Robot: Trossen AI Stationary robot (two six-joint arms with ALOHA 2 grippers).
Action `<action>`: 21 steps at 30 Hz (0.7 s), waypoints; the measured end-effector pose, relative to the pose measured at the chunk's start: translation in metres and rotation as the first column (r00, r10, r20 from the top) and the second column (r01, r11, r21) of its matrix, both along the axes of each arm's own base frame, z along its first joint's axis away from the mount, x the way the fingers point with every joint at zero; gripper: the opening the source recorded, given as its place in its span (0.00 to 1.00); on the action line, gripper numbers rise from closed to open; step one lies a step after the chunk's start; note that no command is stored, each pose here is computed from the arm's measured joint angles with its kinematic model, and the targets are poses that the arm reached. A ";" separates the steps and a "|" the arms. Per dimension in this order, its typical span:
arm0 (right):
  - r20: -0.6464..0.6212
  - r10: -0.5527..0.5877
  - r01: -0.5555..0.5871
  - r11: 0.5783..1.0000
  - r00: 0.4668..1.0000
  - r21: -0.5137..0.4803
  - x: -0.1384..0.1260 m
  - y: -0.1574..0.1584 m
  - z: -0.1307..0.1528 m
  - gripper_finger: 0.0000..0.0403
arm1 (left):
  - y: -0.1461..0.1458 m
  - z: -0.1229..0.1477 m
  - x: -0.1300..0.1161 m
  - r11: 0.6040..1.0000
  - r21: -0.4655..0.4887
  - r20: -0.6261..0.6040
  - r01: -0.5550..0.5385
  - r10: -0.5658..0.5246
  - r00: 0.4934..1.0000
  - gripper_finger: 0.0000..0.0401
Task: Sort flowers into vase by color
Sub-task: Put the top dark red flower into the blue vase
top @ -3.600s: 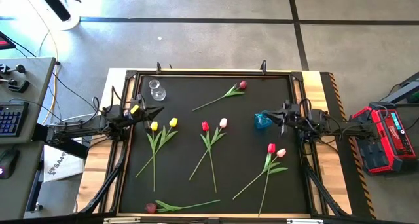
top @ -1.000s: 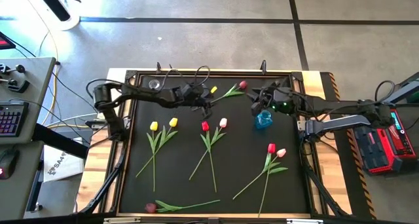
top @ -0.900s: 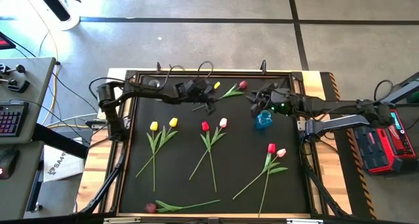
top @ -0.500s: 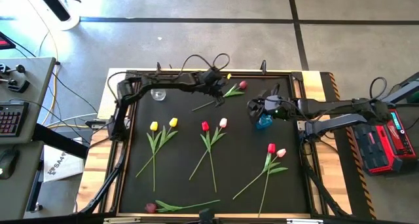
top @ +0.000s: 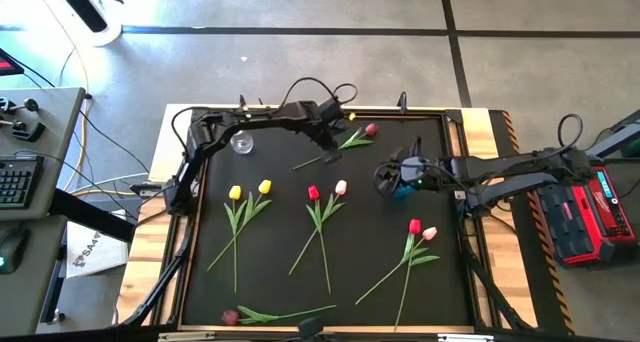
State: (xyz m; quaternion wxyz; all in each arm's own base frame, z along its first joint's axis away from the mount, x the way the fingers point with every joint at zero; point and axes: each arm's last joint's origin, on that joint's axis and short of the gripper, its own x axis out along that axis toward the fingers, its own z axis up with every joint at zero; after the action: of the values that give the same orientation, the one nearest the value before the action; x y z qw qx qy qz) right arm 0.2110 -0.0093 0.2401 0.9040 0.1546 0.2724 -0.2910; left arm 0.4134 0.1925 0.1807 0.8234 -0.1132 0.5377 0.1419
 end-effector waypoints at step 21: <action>-0.002 0.035 -0.035 0.999 0.999 -0.014 -0.002 0.022 -0.001 0.41 | -0.026 -0.032 -0.011 0.999 -0.020 -0.328 -0.027 0.019 0.944 0.33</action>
State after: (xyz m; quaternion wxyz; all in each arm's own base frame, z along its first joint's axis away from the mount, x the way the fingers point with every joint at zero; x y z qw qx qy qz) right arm 0.2087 0.0124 0.2389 0.9098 0.1431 0.2739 -0.2771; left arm 0.4026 0.1660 0.1486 0.7194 -0.1041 0.6674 0.1618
